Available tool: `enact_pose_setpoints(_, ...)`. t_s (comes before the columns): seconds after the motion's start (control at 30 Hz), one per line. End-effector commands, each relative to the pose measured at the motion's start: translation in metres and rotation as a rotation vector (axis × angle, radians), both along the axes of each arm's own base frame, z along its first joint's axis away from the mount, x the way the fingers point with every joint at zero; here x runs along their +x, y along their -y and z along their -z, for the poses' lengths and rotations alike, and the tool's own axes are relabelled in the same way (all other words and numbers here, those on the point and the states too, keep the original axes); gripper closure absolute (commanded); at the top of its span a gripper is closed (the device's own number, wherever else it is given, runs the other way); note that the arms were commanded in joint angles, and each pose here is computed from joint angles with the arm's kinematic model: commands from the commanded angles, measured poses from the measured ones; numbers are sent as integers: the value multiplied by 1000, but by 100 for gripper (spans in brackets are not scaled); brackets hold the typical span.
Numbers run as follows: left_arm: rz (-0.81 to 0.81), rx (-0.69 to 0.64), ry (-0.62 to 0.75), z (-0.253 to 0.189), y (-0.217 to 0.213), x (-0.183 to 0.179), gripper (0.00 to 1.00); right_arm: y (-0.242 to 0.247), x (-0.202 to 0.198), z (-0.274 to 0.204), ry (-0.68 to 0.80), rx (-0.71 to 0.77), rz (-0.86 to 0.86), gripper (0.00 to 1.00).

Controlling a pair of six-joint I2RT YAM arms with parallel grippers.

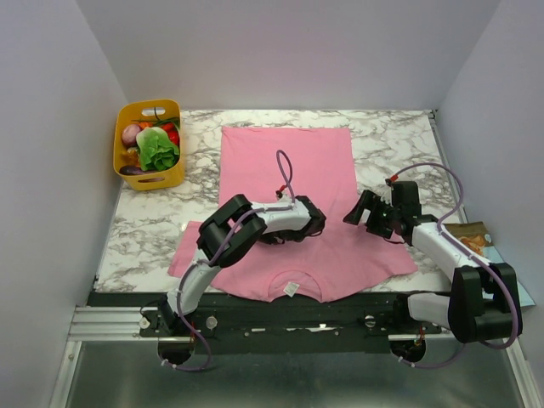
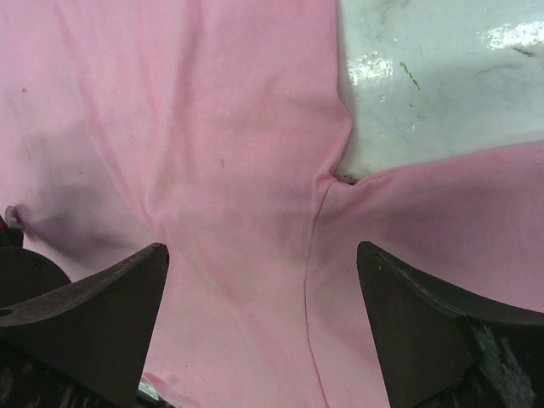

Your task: Pin the brooch onto the clothing

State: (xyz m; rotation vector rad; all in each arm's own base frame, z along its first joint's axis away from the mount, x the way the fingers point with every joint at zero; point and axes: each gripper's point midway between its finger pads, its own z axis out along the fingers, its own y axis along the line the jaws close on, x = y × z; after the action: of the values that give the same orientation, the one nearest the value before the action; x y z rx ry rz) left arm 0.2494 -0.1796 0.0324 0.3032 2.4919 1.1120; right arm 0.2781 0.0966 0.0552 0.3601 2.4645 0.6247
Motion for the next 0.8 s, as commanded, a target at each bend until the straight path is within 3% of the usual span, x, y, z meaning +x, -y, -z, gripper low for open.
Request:
enact_pose_setpoints(0.0, 21, 96, 34, -5, 0, 2, 100, 1, -3, 2, -4, 8, -12, 0)
enact_pose_setpoints(0.23, 42, 127, 31, -2, 8, 2, 100, 0, -3, 2, -4, 14, -16, 0)
enact_pose_setpoints(0.77, 67, 28, 67, -23, 28, 2, 100, -2, -4, 5, -8, 25, -29, 0)
